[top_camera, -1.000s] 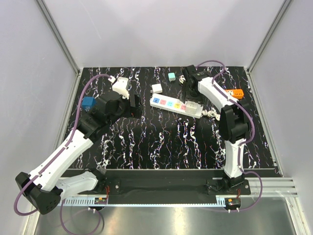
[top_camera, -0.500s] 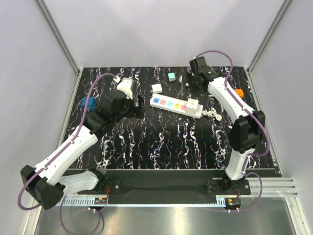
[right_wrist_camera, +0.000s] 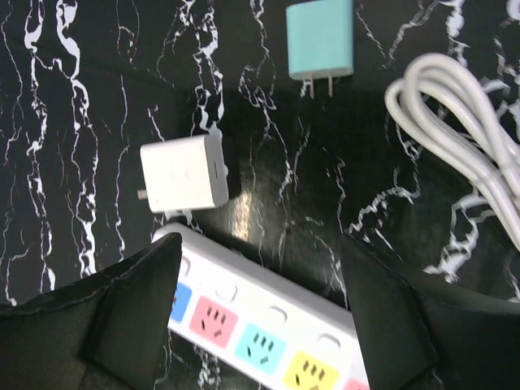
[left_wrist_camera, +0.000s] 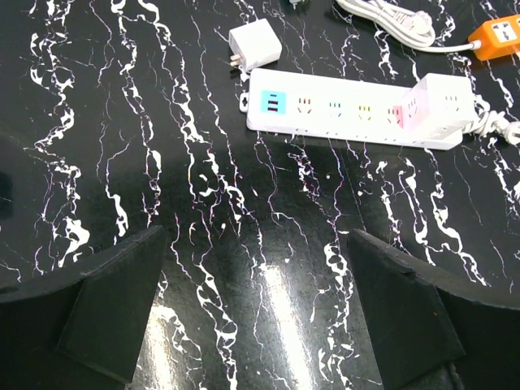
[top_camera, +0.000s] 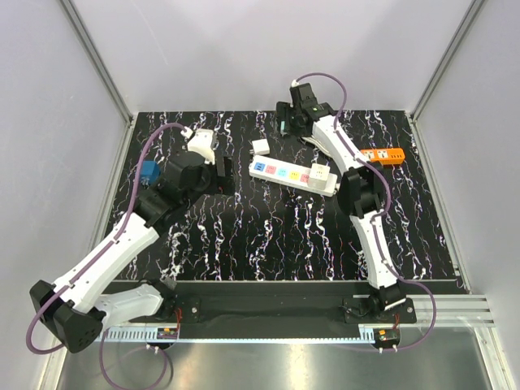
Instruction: Insert the plug
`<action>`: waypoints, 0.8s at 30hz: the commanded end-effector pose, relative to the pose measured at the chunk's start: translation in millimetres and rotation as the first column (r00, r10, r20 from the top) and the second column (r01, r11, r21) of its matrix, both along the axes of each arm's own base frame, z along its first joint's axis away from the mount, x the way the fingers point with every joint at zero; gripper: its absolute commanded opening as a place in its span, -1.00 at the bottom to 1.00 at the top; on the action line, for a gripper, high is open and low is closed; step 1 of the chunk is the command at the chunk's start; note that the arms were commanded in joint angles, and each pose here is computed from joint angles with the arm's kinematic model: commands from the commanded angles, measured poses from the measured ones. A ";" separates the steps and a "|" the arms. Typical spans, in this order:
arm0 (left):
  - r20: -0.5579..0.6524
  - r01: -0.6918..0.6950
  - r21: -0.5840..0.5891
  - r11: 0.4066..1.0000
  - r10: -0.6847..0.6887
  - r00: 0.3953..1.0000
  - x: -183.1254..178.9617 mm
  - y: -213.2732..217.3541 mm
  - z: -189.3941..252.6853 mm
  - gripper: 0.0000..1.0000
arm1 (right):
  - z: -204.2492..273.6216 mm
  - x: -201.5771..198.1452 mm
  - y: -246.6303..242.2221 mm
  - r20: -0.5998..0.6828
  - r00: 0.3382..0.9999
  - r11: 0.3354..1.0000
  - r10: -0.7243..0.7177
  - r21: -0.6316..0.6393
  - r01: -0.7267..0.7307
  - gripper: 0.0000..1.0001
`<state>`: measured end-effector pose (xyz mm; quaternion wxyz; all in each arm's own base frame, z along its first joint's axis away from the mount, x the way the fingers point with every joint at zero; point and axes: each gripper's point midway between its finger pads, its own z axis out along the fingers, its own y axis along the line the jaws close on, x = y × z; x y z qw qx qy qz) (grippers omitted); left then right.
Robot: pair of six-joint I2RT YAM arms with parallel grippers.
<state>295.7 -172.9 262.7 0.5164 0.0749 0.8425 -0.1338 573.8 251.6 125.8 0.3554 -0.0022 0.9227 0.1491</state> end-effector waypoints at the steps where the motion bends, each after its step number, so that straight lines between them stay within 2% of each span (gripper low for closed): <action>1: 0.065 -0.004 -0.062 0.998 0.008 0.998 3.2 -2.0 20.5 0.98 | 19.6 14.2 30.8 0.104 0.993 0.998 0.059 0.030 -0.063 0.70; 5: 0.067 0.003 -0.073 0.997 0.002 0.998 1.3 -2.8 23.3 0.98 | -3.7 17.2 47.6 0.114 0.990 0.996 0.088 0.004 -0.089 0.74; 11: 0.077 0.021 -0.082 0.996 -0.015 0.997 -1.8 -4.0 26.8 0.98 | -35.9 17.7 60.6 0.115 0.992 0.997 0.046 -0.068 -0.039 0.78; 18: 0.069 0.044 -0.096 0.994 -0.038 0.997 -3.4 -8.8 26.7 0.98 | -56.8 16.5 79.2 0.119 0.990 0.995 0.074 -0.073 -0.066 0.79; 24: 0.067 0.066 -0.111 0.992 -0.059 0.996 -5.6 -12.7 29.2 0.98 | -89.3 9.7 85.5 0.100 0.990 0.986 0.097 -0.146 -0.082 0.79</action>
